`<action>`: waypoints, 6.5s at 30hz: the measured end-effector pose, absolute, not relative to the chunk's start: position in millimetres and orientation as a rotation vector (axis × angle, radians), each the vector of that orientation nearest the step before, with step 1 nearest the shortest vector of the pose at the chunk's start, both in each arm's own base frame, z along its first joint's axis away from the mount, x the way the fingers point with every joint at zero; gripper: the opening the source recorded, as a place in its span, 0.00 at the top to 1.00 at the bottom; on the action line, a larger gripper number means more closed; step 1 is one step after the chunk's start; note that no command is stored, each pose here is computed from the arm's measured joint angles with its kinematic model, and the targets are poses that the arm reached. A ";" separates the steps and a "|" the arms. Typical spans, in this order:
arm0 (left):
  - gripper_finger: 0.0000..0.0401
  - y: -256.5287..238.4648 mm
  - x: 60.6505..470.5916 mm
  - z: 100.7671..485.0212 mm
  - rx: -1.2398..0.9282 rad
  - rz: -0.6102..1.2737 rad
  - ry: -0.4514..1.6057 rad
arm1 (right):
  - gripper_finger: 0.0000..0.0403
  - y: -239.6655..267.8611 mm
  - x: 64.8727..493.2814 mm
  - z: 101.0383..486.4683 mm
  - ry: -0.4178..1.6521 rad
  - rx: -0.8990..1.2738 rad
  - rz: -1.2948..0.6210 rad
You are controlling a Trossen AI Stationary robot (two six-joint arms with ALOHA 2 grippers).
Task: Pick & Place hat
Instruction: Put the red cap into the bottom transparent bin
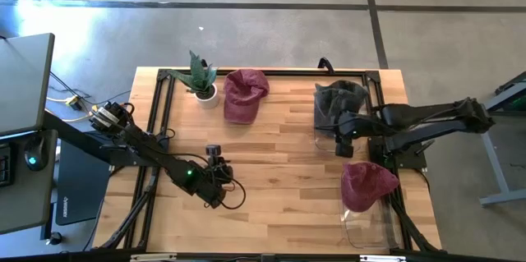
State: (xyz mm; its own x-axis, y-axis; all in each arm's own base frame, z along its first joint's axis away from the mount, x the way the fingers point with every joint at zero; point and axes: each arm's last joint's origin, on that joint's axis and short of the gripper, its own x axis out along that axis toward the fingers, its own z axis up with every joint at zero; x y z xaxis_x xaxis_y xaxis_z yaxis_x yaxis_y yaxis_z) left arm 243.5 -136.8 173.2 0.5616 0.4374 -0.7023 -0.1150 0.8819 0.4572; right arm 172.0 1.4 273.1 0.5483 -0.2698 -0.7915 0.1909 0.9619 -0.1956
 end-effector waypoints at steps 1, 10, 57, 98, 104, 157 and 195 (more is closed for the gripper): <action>0.68 -136.6 243.8 173.5 0.389 0.344 0.914 | 0.59 -0.7 171.2 265.3 0.992 -0.084 -0.295; 0.68 -110.6 254.2 172.6 0.357 0.434 0.959 | 0.72 -31.5 175.4 233.0 1.087 -0.197 -0.694; 0.52 26.2 318.1 106.4 0.805 0.695 1.226 | 0.91 102.2 223.9 269.6 0.510 -0.241 -0.110; 1.00 -120.6 236.6 343.8 0.173 0.135 0.870 | 0.94 103.5 223.9 270.0 0.515 -0.226 -0.067; 1.00 -69.0 250.9 259.2 0.065 0.189 0.933 | 0.93 103.7 224.2 270.7 0.508 -0.194 -0.073; 0.48 -89.6 242.2 207.6 0.173 0.192 0.719 | 0.84 125.7 400.8 189.3 1.150 -0.537 0.460; 1.00 -98.6 320.1 167.4 0.401 -0.178 0.952 | 0.99 164.2 384.0 283.2 0.775 -0.487 0.674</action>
State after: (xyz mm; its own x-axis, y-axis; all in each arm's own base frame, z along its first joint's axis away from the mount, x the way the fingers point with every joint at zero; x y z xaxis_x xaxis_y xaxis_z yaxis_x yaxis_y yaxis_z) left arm 320.1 -98.6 167.4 0.5726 0.0266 -0.8194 0.3210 0.9124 0.2539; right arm 384.0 164.2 283.2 0.5273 0.3688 -0.7655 -0.7070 0.6901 -0.1545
